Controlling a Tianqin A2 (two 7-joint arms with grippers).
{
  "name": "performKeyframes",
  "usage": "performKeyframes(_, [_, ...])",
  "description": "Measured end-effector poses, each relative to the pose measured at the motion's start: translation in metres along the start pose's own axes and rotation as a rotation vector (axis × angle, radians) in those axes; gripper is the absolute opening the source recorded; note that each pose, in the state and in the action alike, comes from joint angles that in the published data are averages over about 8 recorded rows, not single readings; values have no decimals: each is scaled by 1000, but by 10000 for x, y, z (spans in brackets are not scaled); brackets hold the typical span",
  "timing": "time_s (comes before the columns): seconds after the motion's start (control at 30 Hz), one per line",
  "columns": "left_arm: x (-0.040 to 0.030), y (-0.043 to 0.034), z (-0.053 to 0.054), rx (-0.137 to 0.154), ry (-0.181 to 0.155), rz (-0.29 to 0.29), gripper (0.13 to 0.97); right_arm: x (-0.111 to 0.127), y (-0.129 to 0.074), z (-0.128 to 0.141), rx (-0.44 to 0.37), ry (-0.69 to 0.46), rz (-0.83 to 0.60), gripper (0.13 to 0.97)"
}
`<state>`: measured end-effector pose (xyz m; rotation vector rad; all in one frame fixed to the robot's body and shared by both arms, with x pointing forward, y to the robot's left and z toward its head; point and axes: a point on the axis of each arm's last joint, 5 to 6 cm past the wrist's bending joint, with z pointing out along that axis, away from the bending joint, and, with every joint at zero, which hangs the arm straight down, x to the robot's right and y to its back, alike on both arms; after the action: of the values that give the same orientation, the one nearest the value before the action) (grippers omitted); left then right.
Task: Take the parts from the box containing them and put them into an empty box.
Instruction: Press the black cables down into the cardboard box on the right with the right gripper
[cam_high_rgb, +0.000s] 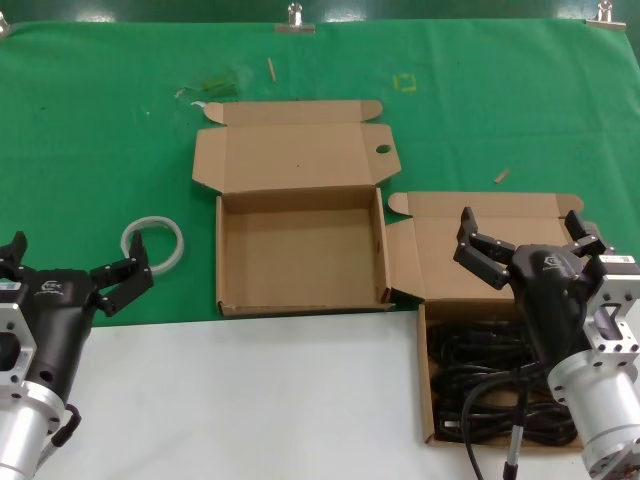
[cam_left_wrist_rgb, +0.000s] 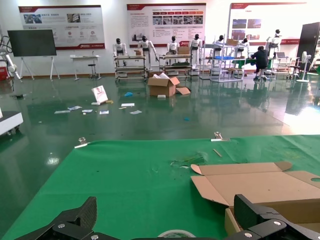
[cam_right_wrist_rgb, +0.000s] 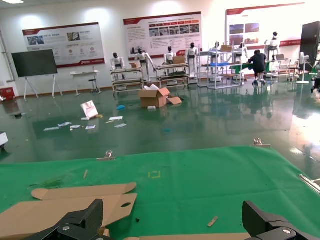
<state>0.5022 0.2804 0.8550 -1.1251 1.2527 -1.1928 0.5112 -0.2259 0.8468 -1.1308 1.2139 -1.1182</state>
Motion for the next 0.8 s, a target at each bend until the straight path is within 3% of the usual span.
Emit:
performKeyframes(0.43, [0, 0, 0, 0, 0, 0, 966, -396, 107, 31, -60, 1, 42, 966])
performKeyframes(0.8, [0, 0, 0, 0, 0, 0, 966, -408, 331, -241, -165, 58, 67, 966])
